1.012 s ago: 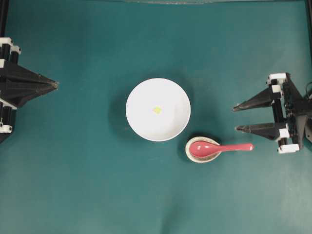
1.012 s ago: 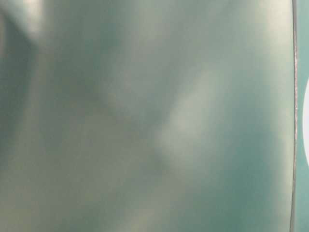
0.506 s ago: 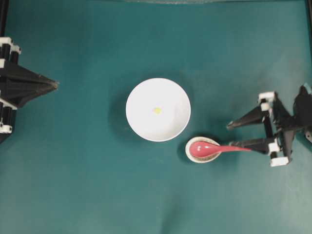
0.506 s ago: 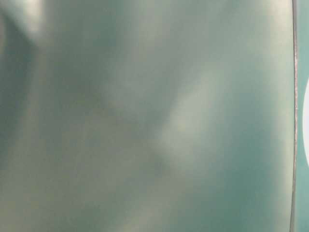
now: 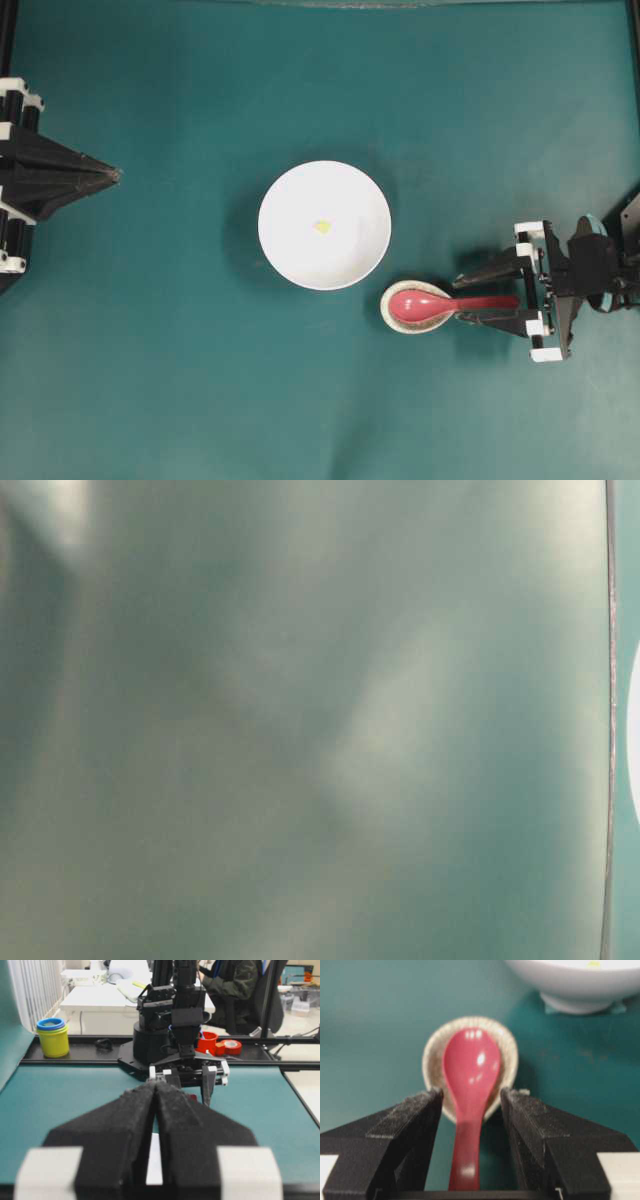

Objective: Scoop the yellow hexagonal prism block from the bowl with a spoon using the right arm.
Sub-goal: 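Close the right gripper on the red spoon handle, then lift the spoon with the right gripper and carry it over the bowl, then lower the spoon into the bowl and push it under the yellow block, then raise the spoon with the block out of the bowl, right gripper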

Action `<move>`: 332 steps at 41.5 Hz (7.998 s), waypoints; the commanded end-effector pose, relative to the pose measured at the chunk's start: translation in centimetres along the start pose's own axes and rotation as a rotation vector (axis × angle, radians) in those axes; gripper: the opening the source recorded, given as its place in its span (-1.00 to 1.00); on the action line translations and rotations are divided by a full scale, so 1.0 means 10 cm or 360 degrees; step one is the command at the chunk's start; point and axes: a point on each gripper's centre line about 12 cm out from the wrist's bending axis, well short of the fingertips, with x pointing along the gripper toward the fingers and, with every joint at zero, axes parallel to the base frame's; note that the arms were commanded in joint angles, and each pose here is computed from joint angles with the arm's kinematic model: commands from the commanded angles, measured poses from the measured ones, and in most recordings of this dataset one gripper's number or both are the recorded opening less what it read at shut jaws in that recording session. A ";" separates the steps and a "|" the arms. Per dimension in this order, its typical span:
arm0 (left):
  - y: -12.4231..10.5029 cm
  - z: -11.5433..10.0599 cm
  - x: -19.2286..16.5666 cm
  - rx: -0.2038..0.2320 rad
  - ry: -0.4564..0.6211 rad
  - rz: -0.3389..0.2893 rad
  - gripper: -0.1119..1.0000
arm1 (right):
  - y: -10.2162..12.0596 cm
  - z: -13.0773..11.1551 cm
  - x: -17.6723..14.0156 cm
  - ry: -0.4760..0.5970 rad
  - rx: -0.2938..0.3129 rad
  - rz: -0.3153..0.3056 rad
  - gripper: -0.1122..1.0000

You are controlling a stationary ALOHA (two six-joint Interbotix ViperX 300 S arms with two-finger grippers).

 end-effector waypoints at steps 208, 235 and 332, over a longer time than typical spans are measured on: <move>0.04 -0.02 0.03 0.0027 0.0091 0.0028 -0.80 | -0.93 1.68 1.41 0.1097 0.0132 -0.0083 -0.37; 0.04 -0.02 0.03 0.0027 0.0091 0.0030 -0.80 | -0.91 1.86 1.44 0.0916 0.0093 -0.0105 -0.37; 0.04 -0.03 0.03 0.0027 0.0108 0.0030 -0.80 | -0.56 2.37 0.18 -0.0182 -0.0198 -0.0189 -0.37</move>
